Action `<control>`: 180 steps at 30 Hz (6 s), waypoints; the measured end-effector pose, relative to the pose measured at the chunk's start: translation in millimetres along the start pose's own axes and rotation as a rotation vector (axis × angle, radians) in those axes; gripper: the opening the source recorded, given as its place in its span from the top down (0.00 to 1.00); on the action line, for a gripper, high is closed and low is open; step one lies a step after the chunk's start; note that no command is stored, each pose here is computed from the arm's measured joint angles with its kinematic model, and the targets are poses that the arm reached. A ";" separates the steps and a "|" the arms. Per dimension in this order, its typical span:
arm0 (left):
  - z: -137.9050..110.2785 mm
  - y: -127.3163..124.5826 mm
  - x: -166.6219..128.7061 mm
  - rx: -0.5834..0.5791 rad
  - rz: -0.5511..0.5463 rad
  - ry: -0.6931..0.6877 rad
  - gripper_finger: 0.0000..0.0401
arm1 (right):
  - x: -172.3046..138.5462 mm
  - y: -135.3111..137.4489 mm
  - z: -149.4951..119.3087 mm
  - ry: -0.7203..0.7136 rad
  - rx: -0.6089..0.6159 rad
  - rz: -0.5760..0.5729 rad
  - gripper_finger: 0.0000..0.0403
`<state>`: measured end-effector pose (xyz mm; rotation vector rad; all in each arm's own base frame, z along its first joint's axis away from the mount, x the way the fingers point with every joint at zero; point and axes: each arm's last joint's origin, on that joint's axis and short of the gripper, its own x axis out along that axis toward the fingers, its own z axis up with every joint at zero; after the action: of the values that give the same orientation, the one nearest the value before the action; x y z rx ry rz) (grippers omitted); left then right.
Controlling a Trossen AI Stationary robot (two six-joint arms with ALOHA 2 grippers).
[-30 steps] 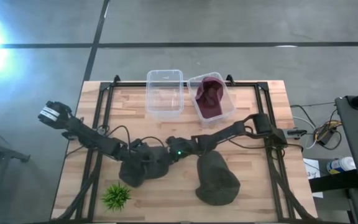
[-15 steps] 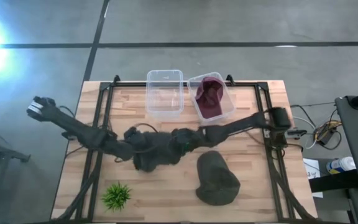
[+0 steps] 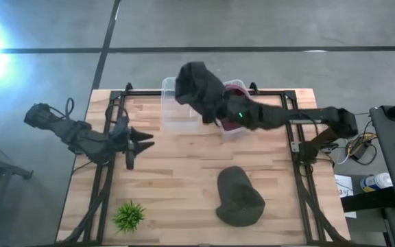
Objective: Pick & Place hat
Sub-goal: Put the left black cap into the left transparent bin, then put the black cap into the left transparent bin
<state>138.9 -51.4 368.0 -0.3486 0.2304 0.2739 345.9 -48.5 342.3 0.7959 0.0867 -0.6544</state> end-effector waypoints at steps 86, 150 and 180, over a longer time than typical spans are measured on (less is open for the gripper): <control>-148.5 44.0 193.5 -0.448 -0.206 0.566 0.68 | -48.5 -16.1 -295.2 0.951 -0.517 -0.091 0.43; 22.8 31.5 38.5 0.076 0.523 -0.406 0.99 | -134.0 41.0 -71.2 0.141 -0.477 -0.077 0.43; 34.3 100.9 243.1 0.224 0.661 0.639 0.97 | -112.0 20.0 -100.9 0.250 -0.338 -0.283 0.43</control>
<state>342.3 106.6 303.7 -0.1171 1.0055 0.7793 284.4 88.6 318.4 0.5377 0.5318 -0.7787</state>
